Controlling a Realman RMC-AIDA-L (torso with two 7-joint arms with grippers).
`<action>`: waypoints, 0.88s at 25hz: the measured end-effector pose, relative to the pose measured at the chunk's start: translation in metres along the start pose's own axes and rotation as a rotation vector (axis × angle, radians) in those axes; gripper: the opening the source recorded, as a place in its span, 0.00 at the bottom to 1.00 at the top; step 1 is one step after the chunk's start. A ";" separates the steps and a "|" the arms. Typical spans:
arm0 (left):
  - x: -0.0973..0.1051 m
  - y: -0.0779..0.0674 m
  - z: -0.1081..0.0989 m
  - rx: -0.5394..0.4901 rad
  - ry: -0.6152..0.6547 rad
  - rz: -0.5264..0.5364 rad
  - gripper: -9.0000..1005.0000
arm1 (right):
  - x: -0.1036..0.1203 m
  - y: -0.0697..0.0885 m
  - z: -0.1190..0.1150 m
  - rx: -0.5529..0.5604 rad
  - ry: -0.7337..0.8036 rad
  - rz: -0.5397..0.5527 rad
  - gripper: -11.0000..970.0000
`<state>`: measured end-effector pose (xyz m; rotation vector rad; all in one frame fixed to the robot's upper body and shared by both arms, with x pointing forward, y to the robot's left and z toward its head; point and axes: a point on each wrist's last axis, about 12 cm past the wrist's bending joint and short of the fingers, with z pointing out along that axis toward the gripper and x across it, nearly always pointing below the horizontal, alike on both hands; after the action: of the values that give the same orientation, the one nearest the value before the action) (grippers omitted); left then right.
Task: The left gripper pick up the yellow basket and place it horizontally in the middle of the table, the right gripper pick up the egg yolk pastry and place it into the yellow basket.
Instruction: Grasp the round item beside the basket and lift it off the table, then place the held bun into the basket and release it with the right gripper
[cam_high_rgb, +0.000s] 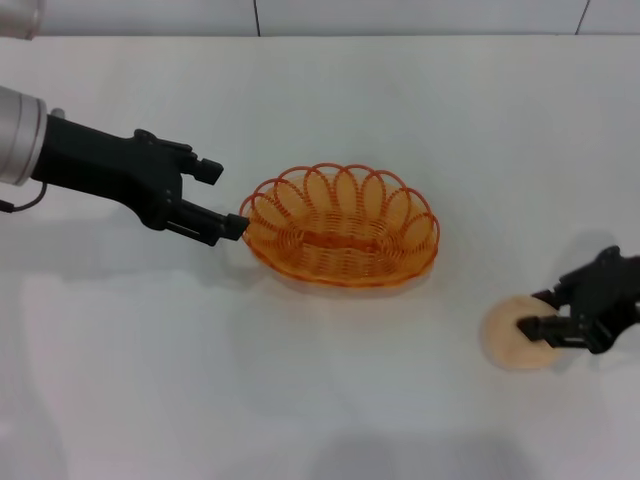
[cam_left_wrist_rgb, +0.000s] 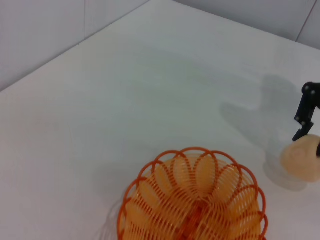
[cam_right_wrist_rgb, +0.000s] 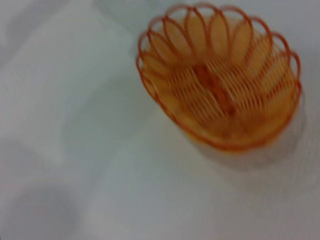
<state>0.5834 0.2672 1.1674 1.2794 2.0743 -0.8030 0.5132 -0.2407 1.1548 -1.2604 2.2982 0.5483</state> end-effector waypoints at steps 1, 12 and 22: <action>0.001 0.000 -0.001 -0.001 0.000 0.000 0.88 | -0.004 0.001 -0.001 -0.001 -0.013 -0.011 0.32; 0.007 0.000 -0.004 -0.003 -0.007 -0.008 0.88 | -0.054 0.004 0.002 0.018 -0.147 -0.128 0.26; 0.008 -0.002 -0.004 0.004 -0.013 -0.006 0.88 | -0.096 0.007 0.029 0.038 -0.212 -0.223 0.18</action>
<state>0.5785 0.2738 1.1645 1.2672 2.0687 -0.8163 0.5587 -0.1567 1.1861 -1.3498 1.9558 0.5296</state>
